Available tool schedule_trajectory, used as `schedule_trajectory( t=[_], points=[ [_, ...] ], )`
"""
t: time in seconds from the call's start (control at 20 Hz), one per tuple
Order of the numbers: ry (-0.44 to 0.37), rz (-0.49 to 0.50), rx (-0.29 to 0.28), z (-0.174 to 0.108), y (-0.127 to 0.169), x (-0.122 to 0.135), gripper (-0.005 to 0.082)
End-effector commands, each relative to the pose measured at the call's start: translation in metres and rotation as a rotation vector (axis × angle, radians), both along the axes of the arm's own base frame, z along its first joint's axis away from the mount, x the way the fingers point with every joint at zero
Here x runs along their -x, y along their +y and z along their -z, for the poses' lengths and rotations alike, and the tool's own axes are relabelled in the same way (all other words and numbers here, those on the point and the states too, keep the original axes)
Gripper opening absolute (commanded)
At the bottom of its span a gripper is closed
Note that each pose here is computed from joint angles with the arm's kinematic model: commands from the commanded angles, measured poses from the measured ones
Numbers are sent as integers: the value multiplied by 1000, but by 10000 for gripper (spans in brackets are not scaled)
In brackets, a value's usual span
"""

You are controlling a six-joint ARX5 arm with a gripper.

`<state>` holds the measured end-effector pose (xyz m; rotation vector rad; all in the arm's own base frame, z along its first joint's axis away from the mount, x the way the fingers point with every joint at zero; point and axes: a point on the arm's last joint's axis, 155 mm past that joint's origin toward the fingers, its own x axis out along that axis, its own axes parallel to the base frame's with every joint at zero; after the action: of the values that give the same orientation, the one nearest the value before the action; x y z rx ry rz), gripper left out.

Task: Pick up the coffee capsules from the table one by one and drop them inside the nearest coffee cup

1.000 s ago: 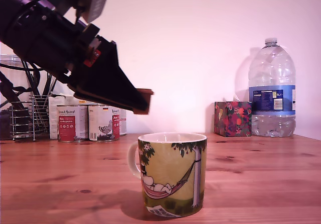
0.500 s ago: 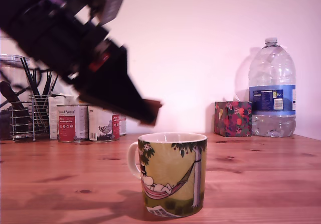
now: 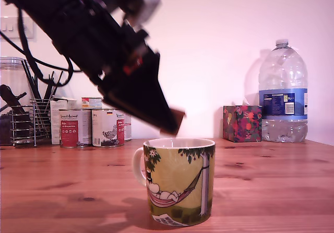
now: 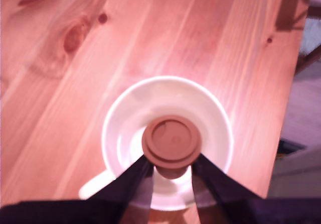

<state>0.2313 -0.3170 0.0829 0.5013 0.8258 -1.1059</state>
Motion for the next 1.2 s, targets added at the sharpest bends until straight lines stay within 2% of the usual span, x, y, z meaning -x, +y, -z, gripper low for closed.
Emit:
schedule_trajectory(
  t=[0.0, 0.1, 0.45, 0.6, 0.65, 0.75, 0.8, 0.85, 0.95, 1.0, 1.15],
  points=[
    [5, 17, -37, 6, -2, 1, 113],
    [9, 19, -64, 9, -3, 1, 113],
    [17, 15, -83, 12, -1, 3, 136],
    [18, 16, -82, 12, -1, 3, 209],
    [19, 16, -82, 12, -1, 3, 258],
    [18, 16, -80, 12, -1, 3, 436],
    [16, 16, -79, 12, -2, 2, 496],
    [15, 16, -77, 11, -2, 2, 505],
    [15, 7, -68, 10, -3, 1, 477],
    [19, 5, -62, 10, -4, 1, 412],
    [23, 16, -42, 7, -8, 2, 104]
  ],
)
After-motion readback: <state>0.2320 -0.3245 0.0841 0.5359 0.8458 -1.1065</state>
